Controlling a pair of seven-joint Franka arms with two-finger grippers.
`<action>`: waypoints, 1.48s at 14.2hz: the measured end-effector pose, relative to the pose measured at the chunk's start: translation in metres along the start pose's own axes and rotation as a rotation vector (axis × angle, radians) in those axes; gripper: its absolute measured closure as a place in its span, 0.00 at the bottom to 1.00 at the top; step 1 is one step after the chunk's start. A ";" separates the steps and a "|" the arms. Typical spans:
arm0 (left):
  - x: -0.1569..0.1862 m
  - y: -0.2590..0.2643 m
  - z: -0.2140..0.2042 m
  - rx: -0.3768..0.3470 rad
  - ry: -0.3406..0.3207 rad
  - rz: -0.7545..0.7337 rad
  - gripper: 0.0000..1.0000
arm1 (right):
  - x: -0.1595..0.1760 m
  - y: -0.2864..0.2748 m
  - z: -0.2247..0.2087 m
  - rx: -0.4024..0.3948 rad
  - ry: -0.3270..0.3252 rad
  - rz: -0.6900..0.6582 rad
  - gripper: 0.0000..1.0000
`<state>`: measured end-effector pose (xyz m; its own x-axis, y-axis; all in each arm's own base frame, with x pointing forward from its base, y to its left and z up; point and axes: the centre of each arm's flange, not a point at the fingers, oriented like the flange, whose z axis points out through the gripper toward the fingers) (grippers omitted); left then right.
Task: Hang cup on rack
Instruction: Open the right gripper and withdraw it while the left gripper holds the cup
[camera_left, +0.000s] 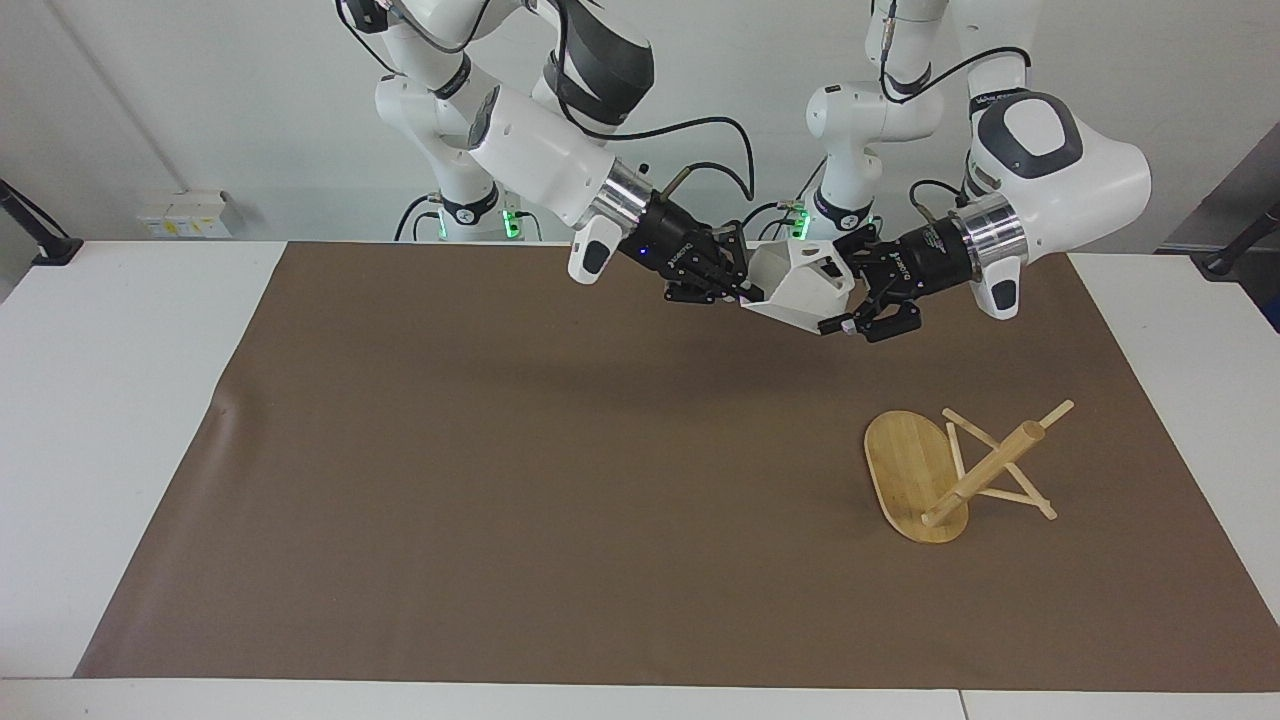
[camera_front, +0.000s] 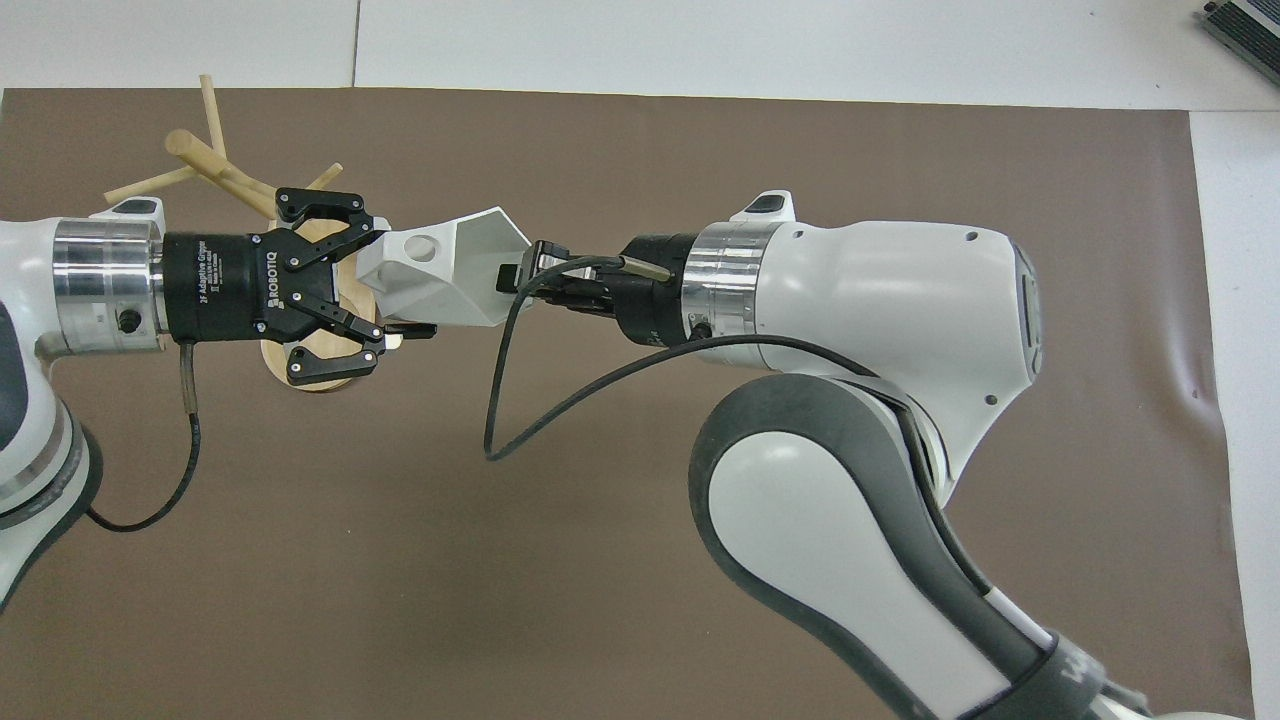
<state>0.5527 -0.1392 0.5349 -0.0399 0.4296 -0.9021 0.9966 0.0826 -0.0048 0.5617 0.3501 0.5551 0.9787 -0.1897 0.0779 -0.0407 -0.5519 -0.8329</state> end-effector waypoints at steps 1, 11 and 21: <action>0.000 0.000 0.000 0.000 0.000 0.000 0.28 | 0.000 0.000 0.000 0.000 0.000 0.000 0.96; -0.005 -0.006 0.012 0.031 -0.002 0.008 0.28 | 0.001 0.000 -0.001 0.005 0.014 0.084 0.44; 0.011 -0.005 0.003 0.050 0.144 0.043 0.28 | -0.002 0.001 0.003 0.002 0.010 0.085 0.00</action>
<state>0.5477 -0.1377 0.5235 -0.0032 0.5567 -0.8307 0.9998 0.0182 0.0083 0.5606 0.3523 0.5528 0.9697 -0.2440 0.0127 -0.1229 -0.5321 -0.8377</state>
